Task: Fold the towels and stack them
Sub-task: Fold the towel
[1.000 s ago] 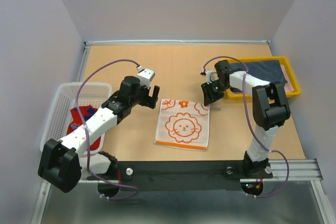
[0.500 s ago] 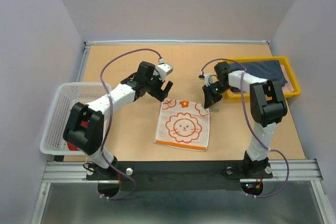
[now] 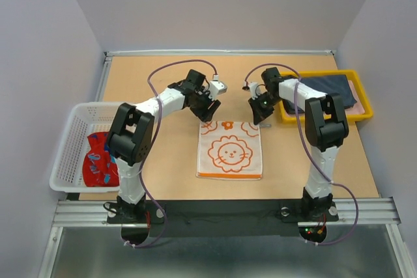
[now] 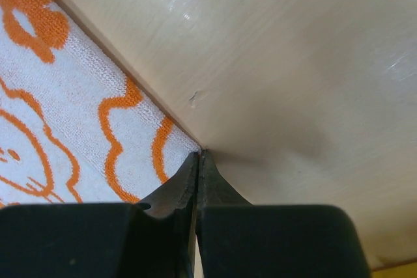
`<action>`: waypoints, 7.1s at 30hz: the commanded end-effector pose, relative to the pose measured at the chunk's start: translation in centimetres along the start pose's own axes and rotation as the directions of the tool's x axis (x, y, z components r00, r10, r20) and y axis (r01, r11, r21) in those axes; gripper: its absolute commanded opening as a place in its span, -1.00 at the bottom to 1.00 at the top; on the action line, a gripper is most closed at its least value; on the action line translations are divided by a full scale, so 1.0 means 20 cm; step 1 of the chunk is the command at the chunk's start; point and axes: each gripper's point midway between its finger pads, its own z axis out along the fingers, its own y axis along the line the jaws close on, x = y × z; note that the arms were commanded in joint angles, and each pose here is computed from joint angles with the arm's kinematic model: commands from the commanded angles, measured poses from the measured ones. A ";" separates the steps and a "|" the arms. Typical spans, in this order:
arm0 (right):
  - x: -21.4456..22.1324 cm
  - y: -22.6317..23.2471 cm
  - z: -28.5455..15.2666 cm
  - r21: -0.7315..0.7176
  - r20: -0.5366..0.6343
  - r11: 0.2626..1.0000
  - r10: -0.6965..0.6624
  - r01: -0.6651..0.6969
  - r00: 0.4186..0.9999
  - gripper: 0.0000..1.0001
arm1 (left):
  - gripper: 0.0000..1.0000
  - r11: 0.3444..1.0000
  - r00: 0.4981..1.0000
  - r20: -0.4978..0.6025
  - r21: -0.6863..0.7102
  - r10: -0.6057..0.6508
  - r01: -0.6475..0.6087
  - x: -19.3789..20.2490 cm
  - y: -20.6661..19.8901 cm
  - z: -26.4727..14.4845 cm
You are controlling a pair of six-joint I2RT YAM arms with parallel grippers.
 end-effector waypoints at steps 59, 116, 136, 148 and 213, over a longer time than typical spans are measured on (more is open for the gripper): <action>-0.45 -0.13 -0.36 0.488 0.189 0.864 -0.241 0.121 0.952 -0.99 | -1.00 0.996 0.966 0.255 -0.069 -0.035 0.054 -0.16 0.22 -0.27; 0.34 0.35 -0.31 0.361 0.148 0.905 0.181 -0.223 0.972 -0.98 | -1.00 0.776 0.774 0.161 -0.065 -0.612 0.627 0.42 -0.43 -0.41; 0.29 0.61 -0.33 0.139 0.098 0.936 0.312 -0.323 0.945 -0.15 | 0.49 0.754 0.746 0.142 0.005 -0.650 0.656 0.47 -0.57 -0.45; 0.16 0.70 -0.38 -0.028 0.351 0.876 0.460 -0.482 0.816 -0.31 | 0.14 0.734 0.672 0.319 0.137 -0.668 0.665 0.14 -0.60 -0.64; 0.45 0.03 -0.49 0.230 0.605 0.553 0.563 -0.801 0.563 1.00 | 0.67 0.919 0.933 0.279 -0.254 -0.229 0.302 -0.10 -0.80 -0.44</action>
